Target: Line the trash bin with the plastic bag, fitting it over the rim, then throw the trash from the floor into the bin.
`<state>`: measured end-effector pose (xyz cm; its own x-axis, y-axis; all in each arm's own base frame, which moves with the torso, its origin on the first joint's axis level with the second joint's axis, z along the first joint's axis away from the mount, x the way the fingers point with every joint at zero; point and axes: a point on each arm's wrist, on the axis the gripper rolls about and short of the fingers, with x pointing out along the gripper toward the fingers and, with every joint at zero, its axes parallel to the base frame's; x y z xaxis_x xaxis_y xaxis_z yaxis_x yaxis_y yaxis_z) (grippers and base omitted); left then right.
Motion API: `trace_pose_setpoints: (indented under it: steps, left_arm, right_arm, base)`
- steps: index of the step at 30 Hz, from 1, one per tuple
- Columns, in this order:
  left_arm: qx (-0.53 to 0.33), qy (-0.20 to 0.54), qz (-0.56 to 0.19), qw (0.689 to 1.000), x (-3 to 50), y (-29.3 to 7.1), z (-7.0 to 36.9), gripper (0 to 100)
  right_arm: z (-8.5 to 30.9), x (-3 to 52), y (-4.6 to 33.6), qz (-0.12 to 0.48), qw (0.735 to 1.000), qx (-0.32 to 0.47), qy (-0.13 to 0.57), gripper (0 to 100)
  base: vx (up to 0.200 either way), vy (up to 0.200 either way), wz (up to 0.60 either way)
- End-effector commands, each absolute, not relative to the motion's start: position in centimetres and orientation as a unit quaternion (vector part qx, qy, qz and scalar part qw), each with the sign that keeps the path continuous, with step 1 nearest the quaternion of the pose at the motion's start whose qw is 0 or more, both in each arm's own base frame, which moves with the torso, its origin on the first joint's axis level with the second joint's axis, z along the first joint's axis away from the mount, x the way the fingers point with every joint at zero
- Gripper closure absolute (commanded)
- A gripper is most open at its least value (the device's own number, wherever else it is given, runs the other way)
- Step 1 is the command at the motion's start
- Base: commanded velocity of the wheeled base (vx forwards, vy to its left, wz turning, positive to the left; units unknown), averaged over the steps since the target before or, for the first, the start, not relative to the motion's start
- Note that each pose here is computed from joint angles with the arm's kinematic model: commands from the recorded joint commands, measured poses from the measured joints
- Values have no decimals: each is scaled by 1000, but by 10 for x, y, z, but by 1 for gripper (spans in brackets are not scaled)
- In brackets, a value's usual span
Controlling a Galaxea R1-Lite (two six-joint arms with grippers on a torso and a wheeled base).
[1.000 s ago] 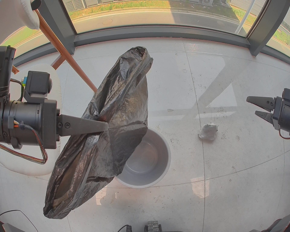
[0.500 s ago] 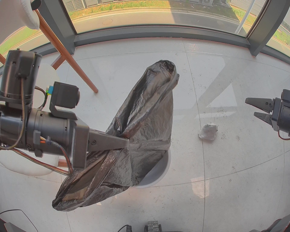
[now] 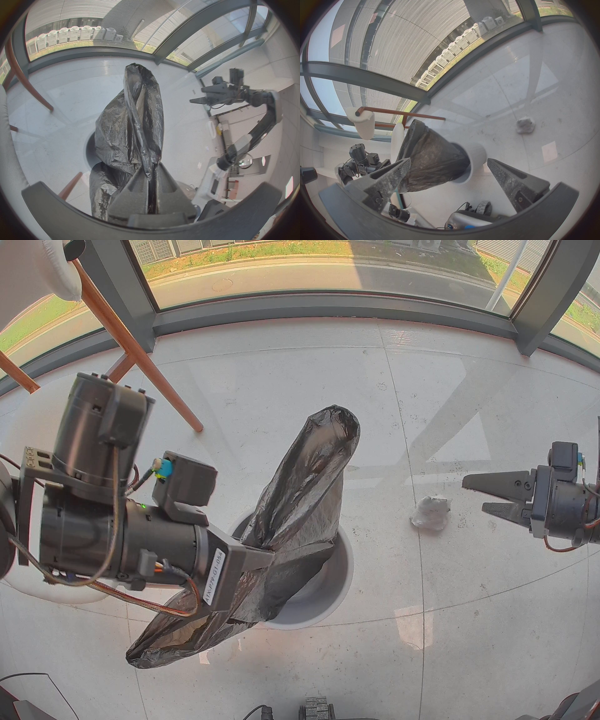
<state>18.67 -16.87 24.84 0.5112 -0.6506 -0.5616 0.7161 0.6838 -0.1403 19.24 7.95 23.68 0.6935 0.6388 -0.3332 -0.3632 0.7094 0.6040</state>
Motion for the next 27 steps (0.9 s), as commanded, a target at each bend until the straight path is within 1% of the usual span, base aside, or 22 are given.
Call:
trace_pose_setpoints:
  steps: [1, 5, 11, 17, 22, 27]
  left_arm:
    - [89, 318, -376, 866, 187, -187, 229, 100]
    - [91, 312, -365, 873, 190, -189, 227, 100]
    - [92, 311, -366, 872, 190, -190, 227, 100]
    - [95, 318, -363, 871, 193, -192, 222, 100]
    - [96, 320, -361, 870, 194, -193, 221, 100]
    - [105, 325, -347, 873, 198, -196, 216, 100]
  right_arm:
    - [221, 202, 103, 299, 862, 260, 317, 0]
    - [214, 217, 120, 300, 864, 266, 303, 0]
    - [204, 239, 141, 302, 872, 269, 276, 0]
    - [200, 250, 160, 307, 871, 264, 279, 0]
    - [208, 262, 171, 315, 869, 271, 269, 0]
    - [205, 262, 188, 315, 866, 275, 275, 0]
  base:
    - [0, 0, 0]
    - [0, 0, 0]
    - [0, 0, 0]
    - [0, 0, 0]
    - [0, 0, 0]
    - [0, 0, 0]
